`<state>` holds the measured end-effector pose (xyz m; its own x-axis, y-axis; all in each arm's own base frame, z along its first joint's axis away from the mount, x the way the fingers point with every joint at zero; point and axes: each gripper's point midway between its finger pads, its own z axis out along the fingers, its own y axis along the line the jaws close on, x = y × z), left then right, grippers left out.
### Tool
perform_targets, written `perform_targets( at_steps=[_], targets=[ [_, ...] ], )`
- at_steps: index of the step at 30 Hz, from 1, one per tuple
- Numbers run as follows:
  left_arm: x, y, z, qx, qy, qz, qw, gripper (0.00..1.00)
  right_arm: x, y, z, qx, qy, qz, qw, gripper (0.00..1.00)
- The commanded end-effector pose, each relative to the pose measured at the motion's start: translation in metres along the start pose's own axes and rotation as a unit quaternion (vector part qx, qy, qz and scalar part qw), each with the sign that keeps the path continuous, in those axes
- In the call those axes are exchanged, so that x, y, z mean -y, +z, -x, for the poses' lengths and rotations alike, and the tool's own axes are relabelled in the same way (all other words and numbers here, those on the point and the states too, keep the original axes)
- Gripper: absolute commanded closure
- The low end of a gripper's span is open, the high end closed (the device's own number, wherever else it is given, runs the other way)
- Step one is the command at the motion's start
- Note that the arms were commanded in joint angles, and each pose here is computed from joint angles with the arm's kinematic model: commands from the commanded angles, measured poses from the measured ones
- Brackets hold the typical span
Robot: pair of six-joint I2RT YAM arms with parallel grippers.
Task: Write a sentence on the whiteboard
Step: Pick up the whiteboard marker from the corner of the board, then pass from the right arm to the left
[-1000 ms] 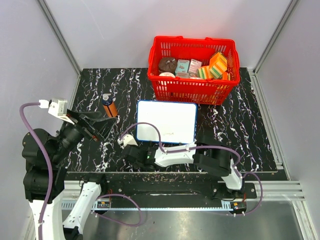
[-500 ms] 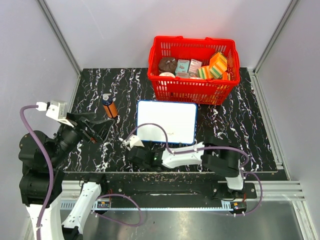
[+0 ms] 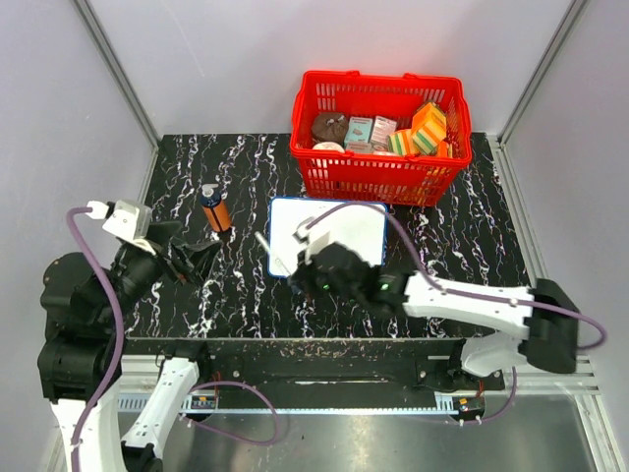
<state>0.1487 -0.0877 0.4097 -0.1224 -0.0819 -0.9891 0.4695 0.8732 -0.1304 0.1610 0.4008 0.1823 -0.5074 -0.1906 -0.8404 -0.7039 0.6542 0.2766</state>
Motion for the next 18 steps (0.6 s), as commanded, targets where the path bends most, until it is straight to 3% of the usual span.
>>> perform_targets(
  at_steps=[1,8,14,18],
  targets=[
    [0.000,0.021,-0.021,-0.054,-0.004,-0.035,0.998,0.01,0.032,-0.031,0.026,0.023,0.053,0.042,0.997,1.00],
    [-0.004,0.054,-0.046,-0.137,-0.002,-0.057,0.989,0.05,0.084,-0.066,0.047,0.030,0.100,0.088,0.991,1.00],
    [0.009,0.092,-0.076,-0.225,0.076,-0.056,0.970,0.05,0.116,-0.075,0.062,0.019,0.145,0.132,0.980,1.00],
    [0.012,0.116,-0.079,-0.243,0.161,-0.029,0.956,0.05,0.124,-0.079,0.065,-0.014,0.190,0.201,0.961,1.00]
  ],
)
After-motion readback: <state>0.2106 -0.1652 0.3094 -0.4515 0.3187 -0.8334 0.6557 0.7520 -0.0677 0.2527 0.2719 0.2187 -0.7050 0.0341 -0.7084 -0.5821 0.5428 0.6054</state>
